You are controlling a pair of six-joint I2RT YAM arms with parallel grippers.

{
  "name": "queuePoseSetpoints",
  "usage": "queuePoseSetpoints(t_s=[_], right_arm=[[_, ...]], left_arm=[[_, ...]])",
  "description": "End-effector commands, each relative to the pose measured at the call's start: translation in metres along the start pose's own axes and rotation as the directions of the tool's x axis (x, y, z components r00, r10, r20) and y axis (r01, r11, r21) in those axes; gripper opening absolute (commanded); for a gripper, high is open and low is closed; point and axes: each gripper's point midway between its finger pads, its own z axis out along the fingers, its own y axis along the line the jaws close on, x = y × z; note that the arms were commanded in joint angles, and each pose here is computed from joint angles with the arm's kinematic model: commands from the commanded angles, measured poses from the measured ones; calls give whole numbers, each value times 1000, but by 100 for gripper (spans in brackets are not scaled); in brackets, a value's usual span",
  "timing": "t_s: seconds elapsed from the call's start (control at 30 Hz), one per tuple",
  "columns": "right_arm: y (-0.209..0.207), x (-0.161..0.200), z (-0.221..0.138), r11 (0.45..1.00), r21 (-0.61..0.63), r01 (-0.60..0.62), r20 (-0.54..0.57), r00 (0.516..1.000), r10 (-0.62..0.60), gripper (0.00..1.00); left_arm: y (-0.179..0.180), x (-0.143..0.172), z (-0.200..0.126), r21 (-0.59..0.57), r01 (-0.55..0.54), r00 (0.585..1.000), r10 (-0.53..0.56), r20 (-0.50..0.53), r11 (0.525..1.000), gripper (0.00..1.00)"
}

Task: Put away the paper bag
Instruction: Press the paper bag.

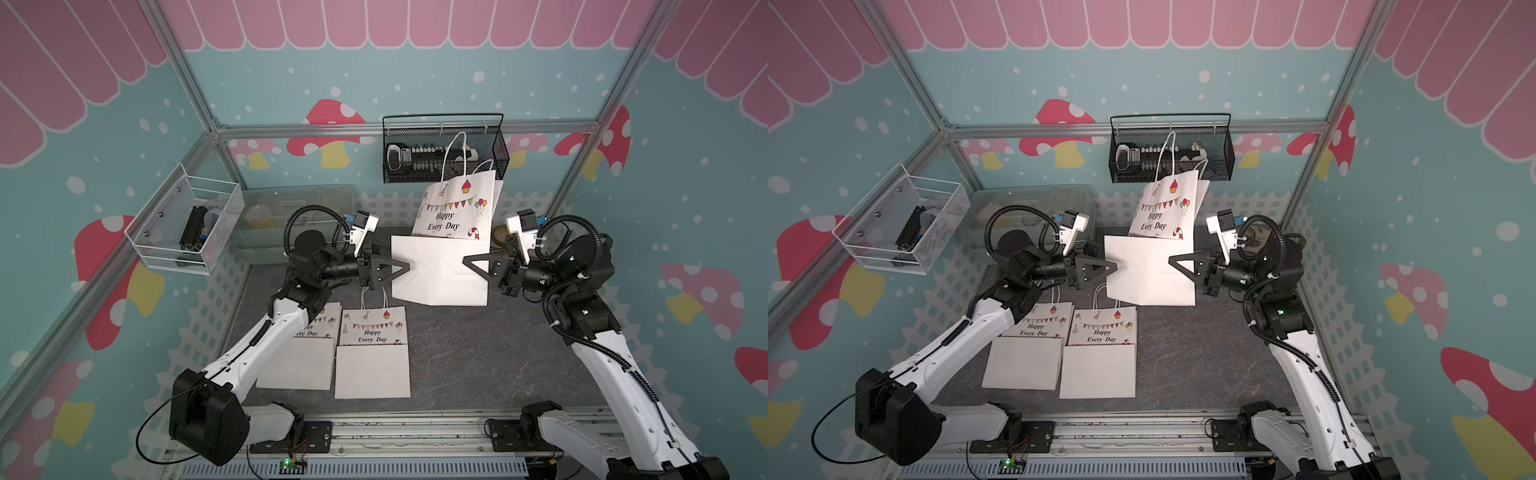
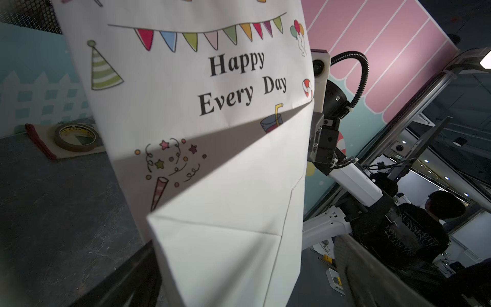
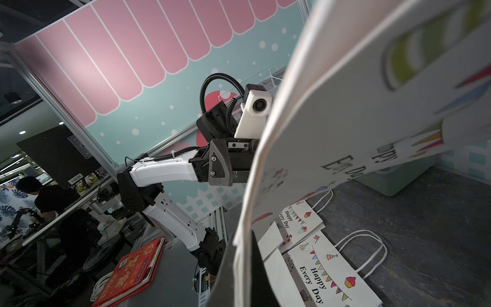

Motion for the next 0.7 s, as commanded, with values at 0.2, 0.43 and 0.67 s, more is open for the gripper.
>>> queuePoseSetpoints(t_s=[0.2, 0.43, 0.67], right_arm=[[34, -7, -7, 994, -64, 90, -15, 996, -92, 0], [42, -11, -8, 991, -88, 105, -5, 994, -105, 0], [22, -5, -3, 997, -59, 59, -17, 998, -60, 0]], left_arm=[[-7, -12, -13, -10, -39, 998, 39, 51, 999, 98], [-2, -12, -10, 23, -3, 999, 2, 54, 1000, 98], [-43, -23, -10, 183, -68, 994, 51, 97, 981, 94]])
